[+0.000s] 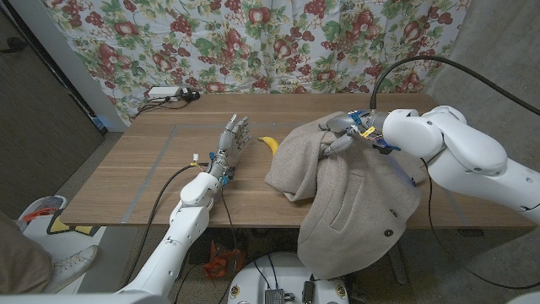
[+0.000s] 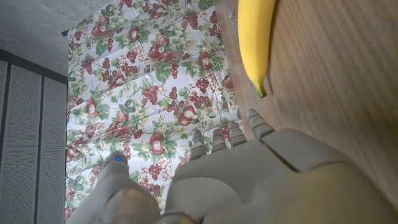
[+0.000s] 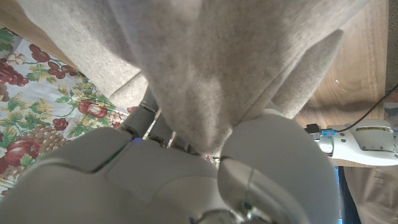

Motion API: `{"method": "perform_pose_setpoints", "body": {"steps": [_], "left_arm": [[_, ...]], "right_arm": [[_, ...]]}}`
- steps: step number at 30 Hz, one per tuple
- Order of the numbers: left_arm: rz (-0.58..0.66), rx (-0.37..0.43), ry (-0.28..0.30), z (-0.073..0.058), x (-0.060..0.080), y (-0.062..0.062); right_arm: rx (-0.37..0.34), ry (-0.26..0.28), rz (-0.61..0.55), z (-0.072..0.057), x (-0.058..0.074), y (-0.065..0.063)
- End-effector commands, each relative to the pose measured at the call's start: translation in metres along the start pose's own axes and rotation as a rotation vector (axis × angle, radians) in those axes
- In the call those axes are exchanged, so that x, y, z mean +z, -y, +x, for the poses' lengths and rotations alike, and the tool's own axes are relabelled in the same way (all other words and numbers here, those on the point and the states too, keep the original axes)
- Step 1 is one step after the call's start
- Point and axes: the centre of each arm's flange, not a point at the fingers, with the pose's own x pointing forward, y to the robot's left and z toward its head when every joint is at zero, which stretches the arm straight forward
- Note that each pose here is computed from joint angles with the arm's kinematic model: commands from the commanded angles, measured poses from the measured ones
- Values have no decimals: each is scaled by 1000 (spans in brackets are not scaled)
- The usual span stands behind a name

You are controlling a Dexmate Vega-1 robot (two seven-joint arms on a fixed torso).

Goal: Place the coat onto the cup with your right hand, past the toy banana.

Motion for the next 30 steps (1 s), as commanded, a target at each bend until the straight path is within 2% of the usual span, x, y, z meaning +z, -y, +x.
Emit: {"method": "perform_pose_setpoints", "body": {"steps": [1,7,20,30], "left_arm": [[17,0,-6,-1,3,2],[14,1,-12,-1,1,3],[10,6,-14,-3,-1,5],[8,4,-11,-1,-1,5]], "right_arm": [[-41,-17,0,-14,-6,11],[-60,-17,-20,-17,-7,18],[-63,-8,-32,-23,-9,26],[-92,-9,-30,-28,-12,32]]}}
